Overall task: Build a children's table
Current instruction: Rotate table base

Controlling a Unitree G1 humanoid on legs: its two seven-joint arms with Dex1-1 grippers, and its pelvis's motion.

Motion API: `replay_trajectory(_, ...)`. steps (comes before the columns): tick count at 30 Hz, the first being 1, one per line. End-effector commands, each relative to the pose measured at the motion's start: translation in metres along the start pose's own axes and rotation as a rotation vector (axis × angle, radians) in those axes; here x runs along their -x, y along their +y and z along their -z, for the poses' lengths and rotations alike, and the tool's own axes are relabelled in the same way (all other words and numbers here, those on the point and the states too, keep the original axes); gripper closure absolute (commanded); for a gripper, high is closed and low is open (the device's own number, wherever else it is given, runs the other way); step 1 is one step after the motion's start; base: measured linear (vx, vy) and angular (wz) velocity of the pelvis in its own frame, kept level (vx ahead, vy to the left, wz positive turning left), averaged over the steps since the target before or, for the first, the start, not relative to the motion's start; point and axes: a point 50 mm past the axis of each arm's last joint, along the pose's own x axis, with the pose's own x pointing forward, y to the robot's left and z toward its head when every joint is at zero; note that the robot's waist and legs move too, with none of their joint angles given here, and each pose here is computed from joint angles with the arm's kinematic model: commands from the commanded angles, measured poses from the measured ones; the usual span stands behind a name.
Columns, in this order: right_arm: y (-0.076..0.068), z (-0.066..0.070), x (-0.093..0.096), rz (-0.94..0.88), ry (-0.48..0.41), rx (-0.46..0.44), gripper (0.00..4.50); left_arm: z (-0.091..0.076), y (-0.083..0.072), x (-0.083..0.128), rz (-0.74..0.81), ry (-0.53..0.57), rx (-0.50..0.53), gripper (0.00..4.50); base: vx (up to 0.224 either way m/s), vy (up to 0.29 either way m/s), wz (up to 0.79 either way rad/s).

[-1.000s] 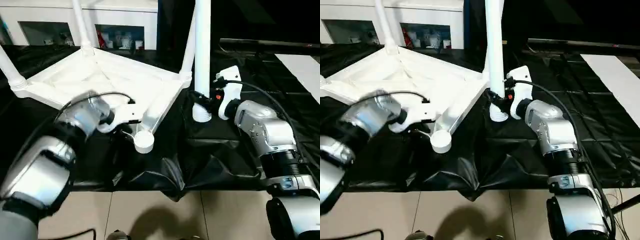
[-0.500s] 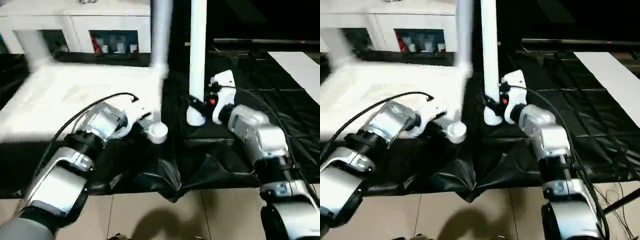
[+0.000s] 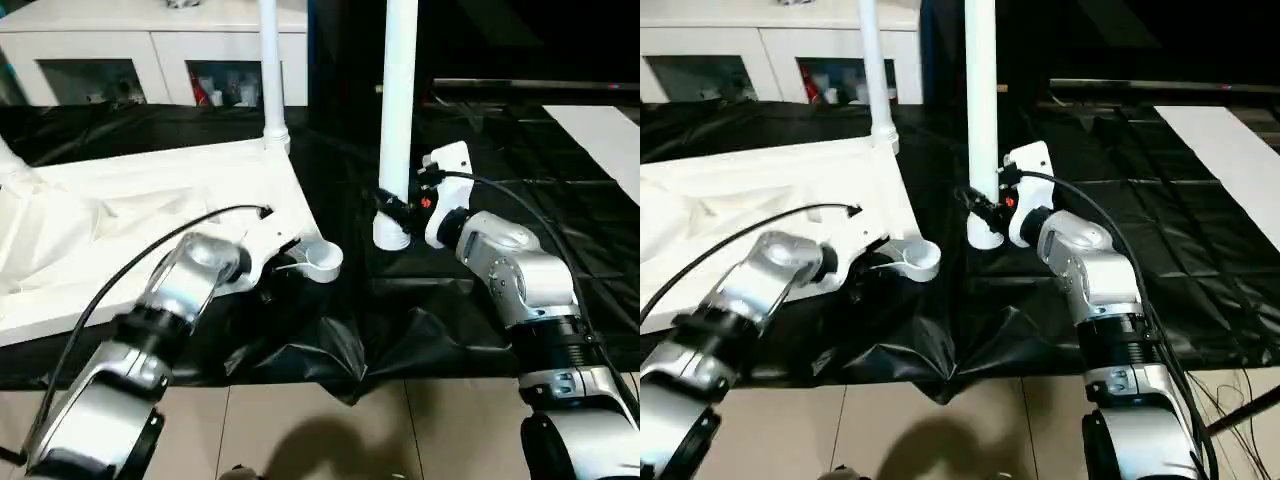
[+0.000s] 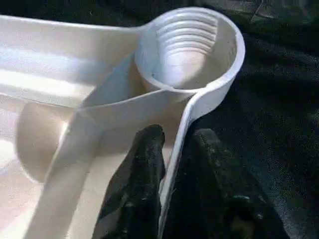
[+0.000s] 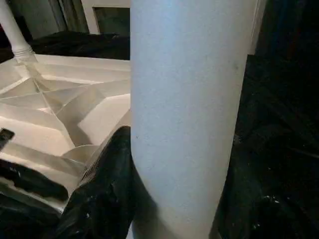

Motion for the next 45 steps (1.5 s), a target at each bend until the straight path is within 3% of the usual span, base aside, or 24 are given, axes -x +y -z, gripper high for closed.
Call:
replay_trajectory(1,0.000,-0.002,0.002,-0.006,-0.003,0.008,2.64,-0.005,0.005,0.008,-0.022,-0.035,-0.025,2.87,0.000,0.000,0.00)
replay_trajectory(9,0.003,-0.001,0.001,-0.031,0.006,0.013,2.64,0.006,0.021,0.022,-0.006,-0.046,-0.015,2.87,0.000,0.000,0.00)
replay_trajectory(15,0.003,0.001,0.002,-0.026,0.011,0.015,2.64,0.017,0.018,0.025,0.082,-0.008,-0.034,2.87,0.000,0.000,0.00)
replay_trajectory(27,0.002,0.000,0.003,-0.017,0.005,0.012,2.64,0.021,0.015,0.014,0.112,0.012,-0.038,2.87,0.000,0.000,0.00)
replay_trajectory(28,0.002,0.000,0.003,-0.015,0.005,0.012,2.64,0.022,0.015,0.014,0.119,0.017,-0.030,3.16,0.000,0.000,0.00)
replay_trajectory(31,0.003,0.000,0.004,-0.014,0.002,0.013,2.64,0.024,0.014,0.012,0.126,0.024,-0.023,3.24,0.000,0.000,0.00)
replay_trajectory(32,0.003,-0.001,0.004,-0.015,-0.001,0.012,2.64,0.024,0.014,0.012,0.127,0.021,-0.019,3.51,0.000,0.000,0.00)
replay_trajectory(40,0.002,-0.004,0.006,-0.023,-0.034,0.033,2.64,0.022,0.015,0.012,0.148,-0.007,-0.015,4.09,0.000,0.000,0.00)
replay_trajectory(45,0.011,-0.009,0.006,-0.134,-0.071,0.029,2.64,0.024,0.014,0.012,0.162,0.007,0.012,4.39,0.000,0.000,0.00)
